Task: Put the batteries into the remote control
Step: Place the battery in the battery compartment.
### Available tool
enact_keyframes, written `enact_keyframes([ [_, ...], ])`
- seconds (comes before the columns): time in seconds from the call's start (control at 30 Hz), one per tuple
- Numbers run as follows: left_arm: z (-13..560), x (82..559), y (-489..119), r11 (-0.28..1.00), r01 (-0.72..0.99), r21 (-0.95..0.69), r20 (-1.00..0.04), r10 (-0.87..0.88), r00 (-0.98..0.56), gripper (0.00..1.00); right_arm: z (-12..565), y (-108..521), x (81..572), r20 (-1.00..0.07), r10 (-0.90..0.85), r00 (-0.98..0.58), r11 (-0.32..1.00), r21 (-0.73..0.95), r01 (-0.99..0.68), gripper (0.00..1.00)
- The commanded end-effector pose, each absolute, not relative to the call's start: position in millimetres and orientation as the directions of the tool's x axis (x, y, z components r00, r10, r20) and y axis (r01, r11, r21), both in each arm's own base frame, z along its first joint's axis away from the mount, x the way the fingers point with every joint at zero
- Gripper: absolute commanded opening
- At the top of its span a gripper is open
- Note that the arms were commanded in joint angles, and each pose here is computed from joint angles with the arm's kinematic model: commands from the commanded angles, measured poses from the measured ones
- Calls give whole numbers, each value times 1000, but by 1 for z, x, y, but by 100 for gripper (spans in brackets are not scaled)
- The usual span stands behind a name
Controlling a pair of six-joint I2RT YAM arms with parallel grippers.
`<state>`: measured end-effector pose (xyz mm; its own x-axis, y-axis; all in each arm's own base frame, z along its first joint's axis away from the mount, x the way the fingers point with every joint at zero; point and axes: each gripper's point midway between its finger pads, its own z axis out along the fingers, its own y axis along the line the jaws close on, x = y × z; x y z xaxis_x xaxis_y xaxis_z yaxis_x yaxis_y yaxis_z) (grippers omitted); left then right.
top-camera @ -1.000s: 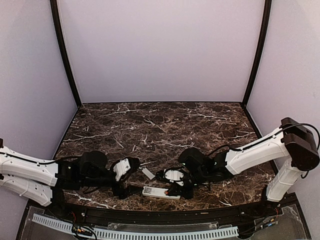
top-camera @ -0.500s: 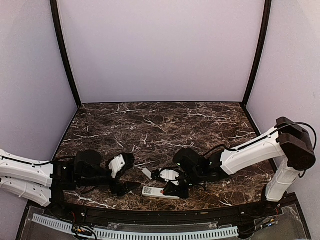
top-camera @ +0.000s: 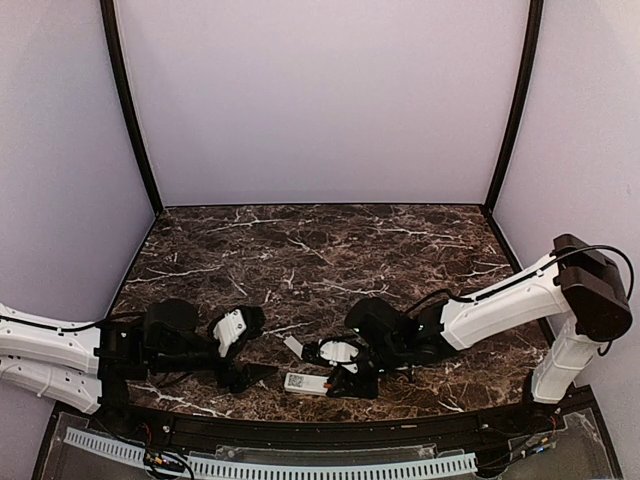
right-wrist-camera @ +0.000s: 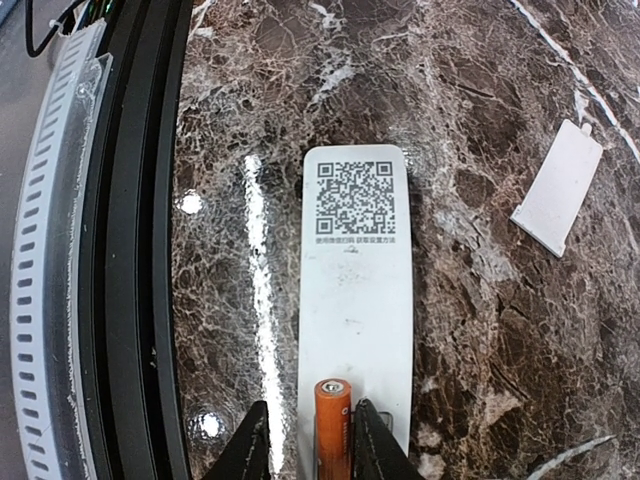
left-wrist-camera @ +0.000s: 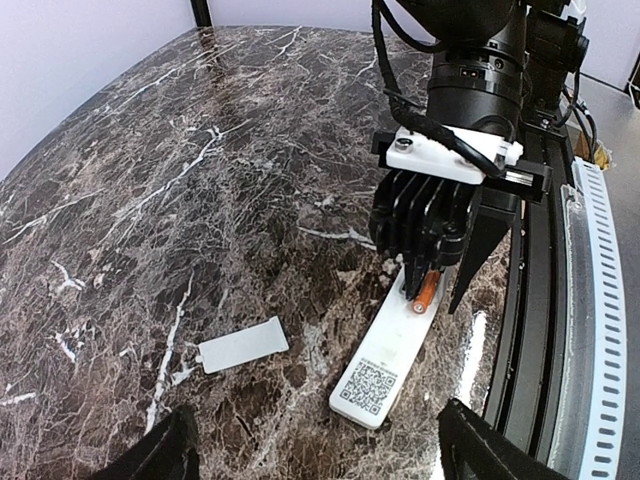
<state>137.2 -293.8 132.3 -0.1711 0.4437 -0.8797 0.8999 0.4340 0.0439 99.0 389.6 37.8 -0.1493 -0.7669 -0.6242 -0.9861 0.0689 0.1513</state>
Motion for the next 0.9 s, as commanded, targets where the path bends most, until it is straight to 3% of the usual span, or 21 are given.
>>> enact_keyframes([
  [0.0, 144, 135, -297, 412, 910, 50, -886, 439, -150, 81, 31, 379, 101, -564, -815, -132, 83, 111, -990, 27],
  [0.2, 135, 130, -303, 337, 935, 111, -851, 517, -85, 82, 67, 391, 98, -647, -756, -101, 39, 110, -993, 33],
  [0.43, 116, 114, -321, 115, 979, 167, -771, 634, 57, 83, 109, 392, 97, -729, -675, -116, 51, 111, -993, 39],
  [0.53, 107, 115, -319, 18, 969, 245, -695, 700, 163, 83, 138, 387, 120, -772, -583, -253, 223, 147, -964, 40],
  [0.6, 97, 117, -316, -58, 952, 302, -626, 740, 244, 84, 160, 378, 140, -774, -459, -437, 360, 288, -888, 43],
  [0.7, 75, 114, -310, -185, 930, 317, -528, 780, 335, 85, 166, 358, 163, -673, -273, -687, 521, 497, -694, 46],
  [0.87, 61, 116, -313, -222, 952, 213, -517, 800, 303, 85, 138, 321, 175, -515, -100, -852, 750, 523, -404, 46],
])
